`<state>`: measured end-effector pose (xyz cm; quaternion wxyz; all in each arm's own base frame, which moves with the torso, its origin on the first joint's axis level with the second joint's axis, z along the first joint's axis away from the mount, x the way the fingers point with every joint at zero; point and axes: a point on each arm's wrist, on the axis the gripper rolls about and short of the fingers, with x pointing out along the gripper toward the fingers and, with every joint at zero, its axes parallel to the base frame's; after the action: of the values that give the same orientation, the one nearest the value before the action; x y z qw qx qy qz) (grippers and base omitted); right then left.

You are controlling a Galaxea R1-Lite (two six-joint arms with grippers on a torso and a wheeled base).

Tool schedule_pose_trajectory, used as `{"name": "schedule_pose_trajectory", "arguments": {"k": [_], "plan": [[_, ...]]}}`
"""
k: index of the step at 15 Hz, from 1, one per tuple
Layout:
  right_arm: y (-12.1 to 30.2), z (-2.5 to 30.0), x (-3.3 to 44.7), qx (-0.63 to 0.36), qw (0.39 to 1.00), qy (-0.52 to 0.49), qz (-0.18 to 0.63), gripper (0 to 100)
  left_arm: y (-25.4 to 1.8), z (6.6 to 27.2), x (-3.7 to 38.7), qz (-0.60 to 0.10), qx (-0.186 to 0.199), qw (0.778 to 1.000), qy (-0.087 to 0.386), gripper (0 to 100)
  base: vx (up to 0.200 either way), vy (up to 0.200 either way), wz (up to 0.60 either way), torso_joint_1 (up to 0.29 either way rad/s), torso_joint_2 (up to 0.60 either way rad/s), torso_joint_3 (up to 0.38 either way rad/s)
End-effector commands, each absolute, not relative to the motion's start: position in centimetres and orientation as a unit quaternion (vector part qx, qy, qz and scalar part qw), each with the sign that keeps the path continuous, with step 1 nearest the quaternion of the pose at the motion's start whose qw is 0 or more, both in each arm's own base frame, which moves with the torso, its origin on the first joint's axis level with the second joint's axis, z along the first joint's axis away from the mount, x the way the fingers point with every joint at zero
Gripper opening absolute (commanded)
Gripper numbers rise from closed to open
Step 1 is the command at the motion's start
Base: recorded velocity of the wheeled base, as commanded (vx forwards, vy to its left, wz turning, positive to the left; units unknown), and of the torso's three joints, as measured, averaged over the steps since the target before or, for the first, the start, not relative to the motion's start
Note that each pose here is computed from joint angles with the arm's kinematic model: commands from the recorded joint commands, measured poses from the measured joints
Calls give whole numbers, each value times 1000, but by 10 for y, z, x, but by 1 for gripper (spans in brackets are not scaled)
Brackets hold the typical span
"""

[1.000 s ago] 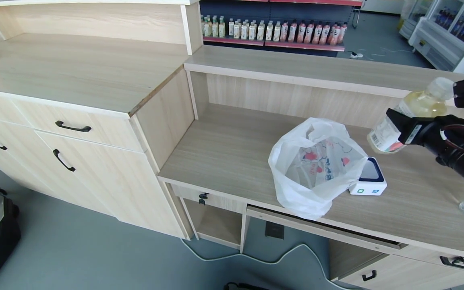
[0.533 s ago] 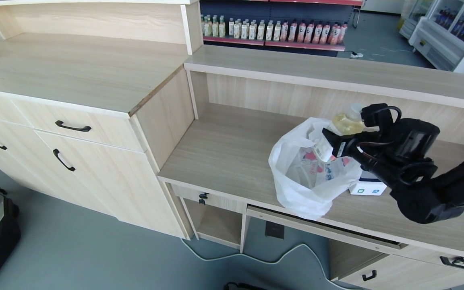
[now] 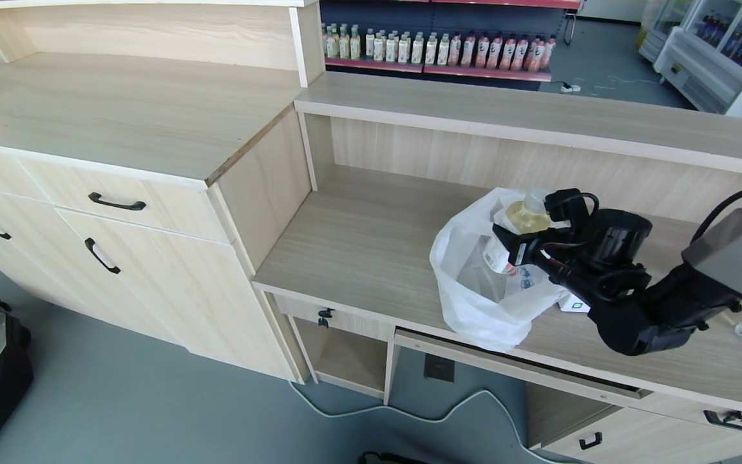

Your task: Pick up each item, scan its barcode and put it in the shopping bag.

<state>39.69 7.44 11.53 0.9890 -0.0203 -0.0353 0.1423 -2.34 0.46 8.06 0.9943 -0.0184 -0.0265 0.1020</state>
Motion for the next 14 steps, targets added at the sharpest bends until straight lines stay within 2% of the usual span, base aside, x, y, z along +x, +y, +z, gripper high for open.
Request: {"name": "schedule_pose_trajectory", "arguments": {"k": [1,9,14], "plan": [[72,100,398,-23,990,-14,140,0,5,81,-23,102,-19,994,-27,100,0,0,0,0,0,0],[64,65,391,-34,990,22,132,0,5,81,-23,102,-19,994,-27,100,0,0,0,0,0,0],[61,59,389,-46,990,28,128,0,5,81,-23,102,-19,994,-27,100,0,0,0,0,0,0]]}}
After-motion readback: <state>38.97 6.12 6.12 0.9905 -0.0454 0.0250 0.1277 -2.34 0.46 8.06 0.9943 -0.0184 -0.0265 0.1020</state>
